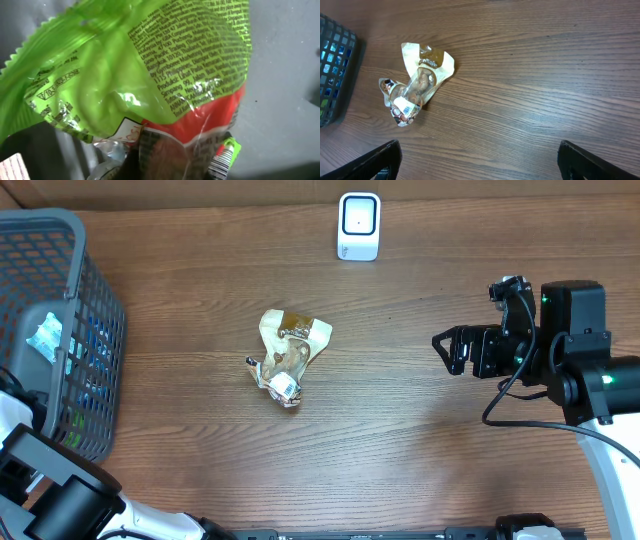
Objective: Scan the item barcode
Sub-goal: 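Move the left gripper back into the grey basket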
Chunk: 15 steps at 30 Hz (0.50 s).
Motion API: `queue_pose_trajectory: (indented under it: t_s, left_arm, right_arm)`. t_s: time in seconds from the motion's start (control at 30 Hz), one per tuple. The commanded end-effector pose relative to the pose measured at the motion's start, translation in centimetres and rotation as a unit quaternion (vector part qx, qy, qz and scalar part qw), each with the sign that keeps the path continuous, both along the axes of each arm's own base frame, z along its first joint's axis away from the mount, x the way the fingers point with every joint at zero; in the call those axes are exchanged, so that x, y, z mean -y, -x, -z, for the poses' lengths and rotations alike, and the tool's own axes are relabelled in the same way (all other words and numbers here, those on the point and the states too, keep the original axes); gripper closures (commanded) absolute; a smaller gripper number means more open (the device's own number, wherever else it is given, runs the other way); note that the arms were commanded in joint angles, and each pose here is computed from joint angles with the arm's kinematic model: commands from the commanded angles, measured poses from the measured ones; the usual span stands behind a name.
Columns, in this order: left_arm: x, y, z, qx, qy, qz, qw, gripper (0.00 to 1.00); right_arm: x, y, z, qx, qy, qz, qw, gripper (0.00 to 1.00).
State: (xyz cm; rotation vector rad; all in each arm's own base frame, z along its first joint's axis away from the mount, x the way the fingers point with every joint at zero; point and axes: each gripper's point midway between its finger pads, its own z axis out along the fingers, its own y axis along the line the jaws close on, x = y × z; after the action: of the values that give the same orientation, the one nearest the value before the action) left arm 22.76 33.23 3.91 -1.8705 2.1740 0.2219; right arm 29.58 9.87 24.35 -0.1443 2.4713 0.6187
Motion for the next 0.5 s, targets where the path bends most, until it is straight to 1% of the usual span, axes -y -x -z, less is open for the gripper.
queue_pose_trajectory:
  t_s: [0.0, 0.03, 0.1, 0.17, 0.2, 0.3, 0.47]
  left_arm:
    - [1.9, -0.8, 0.7, 0.021, 0.058, 0.020, 0.998, 0.96]
    - [1.9, -1.3, 0.2, 0.030, 0.061, 0.030, 0.997, 0.96]
    - [1.6, -3.1, -2.5, 0.063, 0.068, 0.061, 0.994, 0.96]
    - [1.0, -4.6, -6.6, 0.087, 0.063, 0.088, 0.990, 0.96]
    - [0.7, -5.1, -9.4, 0.094, 0.054, 0.102, 0.989, 0.96]
    - [0.4, -5.8, -14.3, 0.104, 0.032, 0.119, 0.987, 0.96]
    - [1.9, -6.4, -23.8, 0.136, -0.042, 0.172, 0.975, 0.96]
  right_arm:
    - [-0.2, -0.2, -1.2, 0.015, -0.006, -0.002, 1.000, 0.00]
    - [-0.2, -0.2, -1.2, 0.015, -0.006, -0.002, 1.000, 0.00]
    - [-0.2, -0.2, -1.2, 0.015, -0.006, -0.002, 1.000, 0.00]
    - [-0.2, -0.2, -1.2, 0.015, -0.007, -0.003, 1.000, 0.00]
    - [-0.3, -0.2, -1.2, 0.015, -0.010, -0.005, 1.000, 0.00]
    - [-0.4, -0.2, -1.3, 0.014, -0.012, -0.005, 1.000, 0.00]
    - [-0.5, -0.1, -1.3, 0.014, -0.015, -0.007, 1.000, 0.00]
